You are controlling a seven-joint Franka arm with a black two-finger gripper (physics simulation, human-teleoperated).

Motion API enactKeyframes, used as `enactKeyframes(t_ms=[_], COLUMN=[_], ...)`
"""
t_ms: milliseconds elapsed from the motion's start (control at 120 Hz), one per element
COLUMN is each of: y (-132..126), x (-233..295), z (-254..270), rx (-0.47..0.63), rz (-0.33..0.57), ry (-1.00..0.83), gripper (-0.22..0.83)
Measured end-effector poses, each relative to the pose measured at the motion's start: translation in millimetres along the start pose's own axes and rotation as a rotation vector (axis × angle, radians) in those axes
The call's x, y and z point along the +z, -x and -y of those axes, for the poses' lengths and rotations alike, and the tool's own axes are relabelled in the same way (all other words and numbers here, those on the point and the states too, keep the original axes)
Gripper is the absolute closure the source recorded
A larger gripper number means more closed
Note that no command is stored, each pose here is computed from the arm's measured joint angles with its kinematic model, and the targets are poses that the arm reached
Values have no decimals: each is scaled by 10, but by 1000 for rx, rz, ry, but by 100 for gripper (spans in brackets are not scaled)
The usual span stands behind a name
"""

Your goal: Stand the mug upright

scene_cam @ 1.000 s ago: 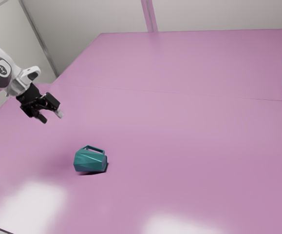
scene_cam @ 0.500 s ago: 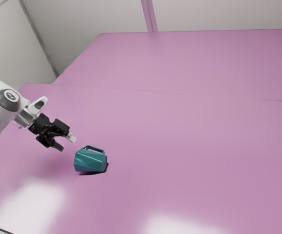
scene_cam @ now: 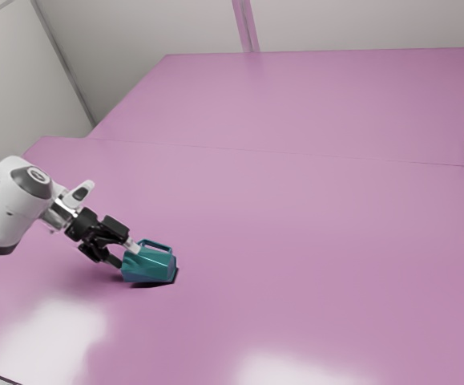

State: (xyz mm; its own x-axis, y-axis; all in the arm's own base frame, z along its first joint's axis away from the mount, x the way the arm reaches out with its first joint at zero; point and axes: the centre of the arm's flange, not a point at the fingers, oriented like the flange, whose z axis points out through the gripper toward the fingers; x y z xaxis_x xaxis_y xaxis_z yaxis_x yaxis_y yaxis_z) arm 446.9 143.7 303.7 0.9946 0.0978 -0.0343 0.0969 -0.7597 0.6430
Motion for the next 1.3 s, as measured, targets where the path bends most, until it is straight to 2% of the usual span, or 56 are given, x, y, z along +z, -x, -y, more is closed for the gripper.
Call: enactKeyframes(t_ms=[292,333,508,733,1108,1300], y=[-88,-94,-101,-117,-232,-602], x=[264,277,265,242,240,81], z=[-51,-61,-72,-129,-840,-1195], rx=[38,44,70,114,280,419], rz=[-17,-22,-38,-47,-54,-45], ry=[67,73,84,83,76,-87], gripper=[2,8,47,69,77,77])
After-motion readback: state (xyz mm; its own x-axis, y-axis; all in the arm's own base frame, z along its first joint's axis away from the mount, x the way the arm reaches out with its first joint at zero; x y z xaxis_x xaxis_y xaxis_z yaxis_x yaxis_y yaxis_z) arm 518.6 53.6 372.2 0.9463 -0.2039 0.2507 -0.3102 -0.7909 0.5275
